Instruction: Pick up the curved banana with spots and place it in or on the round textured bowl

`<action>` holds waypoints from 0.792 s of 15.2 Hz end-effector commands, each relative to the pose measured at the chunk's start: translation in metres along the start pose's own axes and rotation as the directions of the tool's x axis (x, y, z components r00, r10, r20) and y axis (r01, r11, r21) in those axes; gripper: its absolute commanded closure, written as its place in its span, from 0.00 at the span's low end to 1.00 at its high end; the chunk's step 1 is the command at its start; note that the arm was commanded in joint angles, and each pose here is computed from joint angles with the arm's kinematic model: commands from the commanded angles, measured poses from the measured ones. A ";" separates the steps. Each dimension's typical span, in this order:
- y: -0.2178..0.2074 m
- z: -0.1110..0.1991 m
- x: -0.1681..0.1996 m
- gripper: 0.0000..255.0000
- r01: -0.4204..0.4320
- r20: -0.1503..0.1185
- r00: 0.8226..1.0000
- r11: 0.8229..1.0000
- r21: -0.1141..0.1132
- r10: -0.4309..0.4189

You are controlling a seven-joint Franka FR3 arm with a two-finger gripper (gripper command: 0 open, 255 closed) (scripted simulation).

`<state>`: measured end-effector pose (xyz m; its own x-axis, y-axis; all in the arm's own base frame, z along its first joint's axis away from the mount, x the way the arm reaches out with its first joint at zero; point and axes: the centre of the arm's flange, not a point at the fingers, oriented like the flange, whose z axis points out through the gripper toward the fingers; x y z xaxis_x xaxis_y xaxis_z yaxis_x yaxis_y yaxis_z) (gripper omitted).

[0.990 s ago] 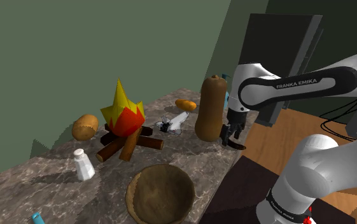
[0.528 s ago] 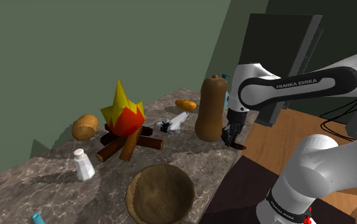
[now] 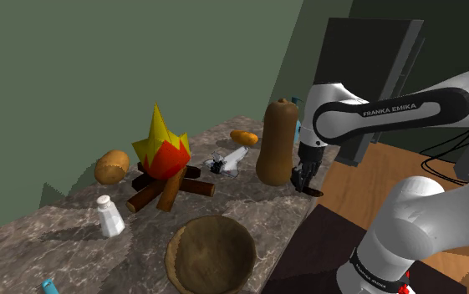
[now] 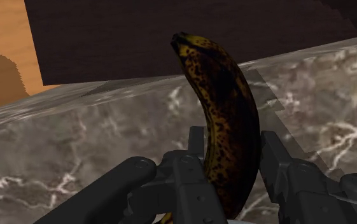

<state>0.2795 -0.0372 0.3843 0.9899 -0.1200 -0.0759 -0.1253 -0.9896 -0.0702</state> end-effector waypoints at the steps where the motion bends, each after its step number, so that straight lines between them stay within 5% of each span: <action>1: 0.000 -0.005 0.000 1.00 0.000 0.000 1.000 1.000 0.000 0.000; 12: -0.004 -0.063 -0.005 1.00 0.000 0.000 1.000 1.000 0.000 0.000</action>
<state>0.2798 -0.0378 0.4415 0.9899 -0.1200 -0.0754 -0.1253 -0.9896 -0.0703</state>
